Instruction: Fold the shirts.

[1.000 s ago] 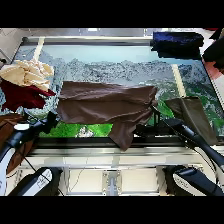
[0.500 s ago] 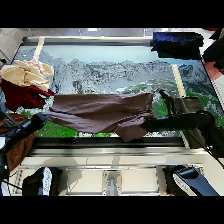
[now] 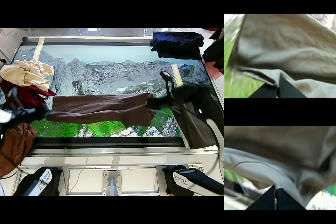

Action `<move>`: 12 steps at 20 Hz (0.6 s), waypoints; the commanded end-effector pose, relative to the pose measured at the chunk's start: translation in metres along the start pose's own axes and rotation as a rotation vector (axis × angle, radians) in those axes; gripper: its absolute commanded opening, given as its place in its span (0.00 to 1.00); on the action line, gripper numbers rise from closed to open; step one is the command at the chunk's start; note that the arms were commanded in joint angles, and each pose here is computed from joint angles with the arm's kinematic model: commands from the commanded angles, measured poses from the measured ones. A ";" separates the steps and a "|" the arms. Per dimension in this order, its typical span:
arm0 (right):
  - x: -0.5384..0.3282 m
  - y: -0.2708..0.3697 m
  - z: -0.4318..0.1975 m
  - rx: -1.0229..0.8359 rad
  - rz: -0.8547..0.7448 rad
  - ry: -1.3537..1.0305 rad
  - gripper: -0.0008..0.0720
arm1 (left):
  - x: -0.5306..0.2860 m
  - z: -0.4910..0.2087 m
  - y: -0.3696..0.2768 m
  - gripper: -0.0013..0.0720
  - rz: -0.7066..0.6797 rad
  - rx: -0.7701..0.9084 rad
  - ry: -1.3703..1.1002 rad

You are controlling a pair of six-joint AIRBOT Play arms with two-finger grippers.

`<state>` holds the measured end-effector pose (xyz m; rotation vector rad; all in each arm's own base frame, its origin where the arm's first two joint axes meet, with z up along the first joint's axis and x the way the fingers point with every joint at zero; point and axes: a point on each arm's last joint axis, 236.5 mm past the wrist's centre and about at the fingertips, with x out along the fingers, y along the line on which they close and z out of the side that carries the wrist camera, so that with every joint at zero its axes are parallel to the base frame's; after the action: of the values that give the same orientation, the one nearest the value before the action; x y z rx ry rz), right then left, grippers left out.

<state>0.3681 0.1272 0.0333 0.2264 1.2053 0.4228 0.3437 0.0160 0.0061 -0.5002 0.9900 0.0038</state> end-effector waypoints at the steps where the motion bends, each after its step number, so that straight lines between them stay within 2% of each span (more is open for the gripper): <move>1: 0.027 -0.026 0.049 -0.023 -0.029 -0.002 0.03 | 0.043 0.047 -0.005 0.02 0.114 0.118 0.019; 5: 0.044 -0.061 0.068 0.023 -0.063 0.005 0.03 | 0.070 0.085 0.006 0.02 0.245 0.205 0.028; 12: 0.098 -0.093 0.078 0.111 -0.082 -0.028 0.03 | 0.125 0.066 0.035 0.02 0.325 0.181 0.119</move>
<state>0.4726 0.0927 -0.0388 0.2384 1.2231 0.3184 0.4520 0.0388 -0.0564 -0.1946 1.1452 0.1347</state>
